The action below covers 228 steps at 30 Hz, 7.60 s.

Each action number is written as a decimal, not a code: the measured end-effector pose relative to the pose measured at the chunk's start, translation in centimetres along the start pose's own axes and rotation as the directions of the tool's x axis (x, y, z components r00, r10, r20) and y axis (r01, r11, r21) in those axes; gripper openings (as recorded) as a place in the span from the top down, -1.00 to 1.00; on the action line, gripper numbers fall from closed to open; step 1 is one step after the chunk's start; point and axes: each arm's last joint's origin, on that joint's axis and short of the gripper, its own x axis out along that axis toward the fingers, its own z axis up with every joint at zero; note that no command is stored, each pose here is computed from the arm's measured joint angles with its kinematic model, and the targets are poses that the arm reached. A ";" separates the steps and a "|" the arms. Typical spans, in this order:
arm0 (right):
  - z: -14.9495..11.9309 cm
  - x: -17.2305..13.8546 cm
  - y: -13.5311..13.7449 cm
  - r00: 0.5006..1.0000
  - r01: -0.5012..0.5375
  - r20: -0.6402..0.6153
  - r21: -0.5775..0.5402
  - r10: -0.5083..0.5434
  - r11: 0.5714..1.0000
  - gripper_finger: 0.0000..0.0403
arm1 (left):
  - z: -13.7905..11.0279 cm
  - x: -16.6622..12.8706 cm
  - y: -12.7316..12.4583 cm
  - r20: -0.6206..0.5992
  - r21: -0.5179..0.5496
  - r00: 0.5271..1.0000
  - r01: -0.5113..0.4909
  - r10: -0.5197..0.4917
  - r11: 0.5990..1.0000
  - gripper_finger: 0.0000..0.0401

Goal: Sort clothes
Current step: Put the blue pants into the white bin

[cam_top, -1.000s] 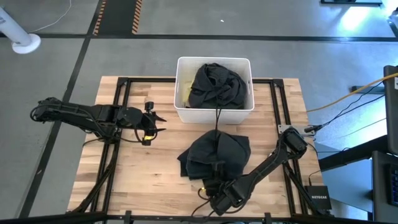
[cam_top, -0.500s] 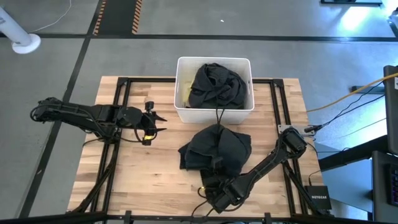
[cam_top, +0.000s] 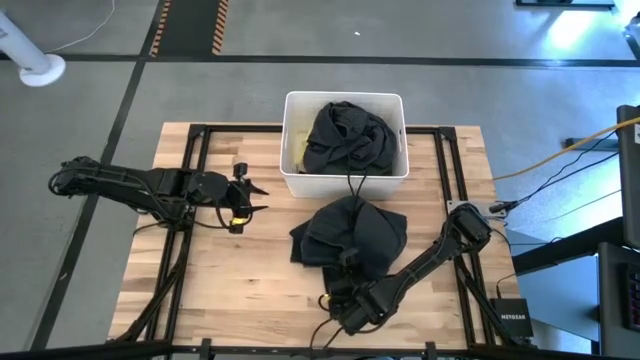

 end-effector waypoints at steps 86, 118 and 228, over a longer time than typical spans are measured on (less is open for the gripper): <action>5.1 -13.2 -22.0 0.869 0.273 0.103 0.715 -0.483 0.644 0.88 | 0.1 0.0 -0.2 0.015 0.027 0.998 0.061 -0.061 0.998 0.24; -2.1 -5.8 -46.4 0.760 0.405 -0.067 0.826 -0.647 0.391 0.88 | -0.1 0.0 -0.6 0.011 0.043 0.983 0.182 -0.182 0.982 0.24; 6.3 -0.3 -21.7 0.783 0.216 0.276 0.720 -0.558 0.660 -0.06 | 3.3 4.2 -1.2 0.575 -0.022 0.816 -0.059 0.061 0.998 0.24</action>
